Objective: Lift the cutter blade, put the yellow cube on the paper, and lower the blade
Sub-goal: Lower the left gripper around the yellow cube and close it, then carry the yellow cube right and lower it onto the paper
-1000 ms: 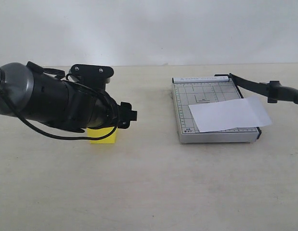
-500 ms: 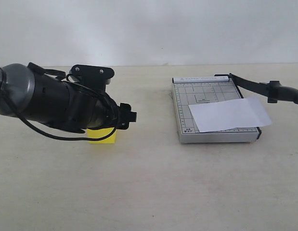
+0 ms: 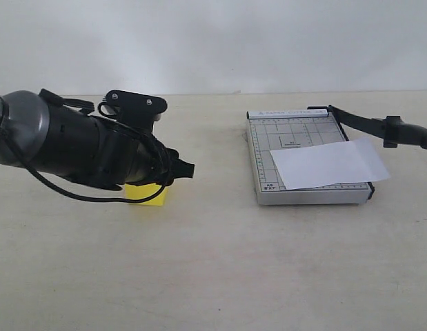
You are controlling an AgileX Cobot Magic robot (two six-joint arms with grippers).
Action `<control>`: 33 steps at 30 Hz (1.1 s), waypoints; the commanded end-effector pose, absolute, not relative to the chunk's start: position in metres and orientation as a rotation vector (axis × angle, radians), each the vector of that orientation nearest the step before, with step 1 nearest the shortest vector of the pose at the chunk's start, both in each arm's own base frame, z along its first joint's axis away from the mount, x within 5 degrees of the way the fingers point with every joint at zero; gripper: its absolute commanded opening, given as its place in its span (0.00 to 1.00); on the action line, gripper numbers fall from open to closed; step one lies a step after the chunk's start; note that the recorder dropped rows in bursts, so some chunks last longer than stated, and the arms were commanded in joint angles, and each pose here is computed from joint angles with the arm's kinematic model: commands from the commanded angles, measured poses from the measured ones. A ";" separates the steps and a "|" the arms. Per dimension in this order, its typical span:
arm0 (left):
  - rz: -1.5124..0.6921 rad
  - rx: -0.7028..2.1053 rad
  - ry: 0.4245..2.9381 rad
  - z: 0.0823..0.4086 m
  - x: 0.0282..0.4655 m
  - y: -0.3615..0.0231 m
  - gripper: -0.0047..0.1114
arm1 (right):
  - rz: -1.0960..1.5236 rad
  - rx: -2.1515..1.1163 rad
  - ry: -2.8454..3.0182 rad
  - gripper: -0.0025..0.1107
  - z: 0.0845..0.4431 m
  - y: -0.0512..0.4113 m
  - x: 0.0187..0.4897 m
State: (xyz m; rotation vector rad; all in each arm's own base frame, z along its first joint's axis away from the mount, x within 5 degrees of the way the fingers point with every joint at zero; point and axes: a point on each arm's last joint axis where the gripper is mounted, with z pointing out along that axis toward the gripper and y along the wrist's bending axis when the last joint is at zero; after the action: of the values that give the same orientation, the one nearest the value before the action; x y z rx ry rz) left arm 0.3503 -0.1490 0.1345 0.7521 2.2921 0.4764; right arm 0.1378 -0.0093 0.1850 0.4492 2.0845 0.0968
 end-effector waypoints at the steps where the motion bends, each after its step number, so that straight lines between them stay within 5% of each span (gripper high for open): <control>1: 0.484 0.790 2.272 0.139 0.351 -0.150 0.08 | 0.085 0.441 2.087 0.02 0.184 -0.010 0.137; 21: 0.252 0.827 2.088 0.196 0.353 -0.172 0.08 | 0.085 0.441 2.087 0.02 0.184 -0.010 0.137; 33: 0.230 0.946 1.879 0.235 0.359 -0.232 0.08 | 0.085 0.441 2.087 0.02 0.184 -0.010 0.137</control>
State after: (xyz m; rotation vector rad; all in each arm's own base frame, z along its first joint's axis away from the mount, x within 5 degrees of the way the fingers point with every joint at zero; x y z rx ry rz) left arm 0.3574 -0.2207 0.2315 0.9295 1.9068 0.2276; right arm 0.1378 -0.0093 0.1850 0.4492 2.0845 0.0968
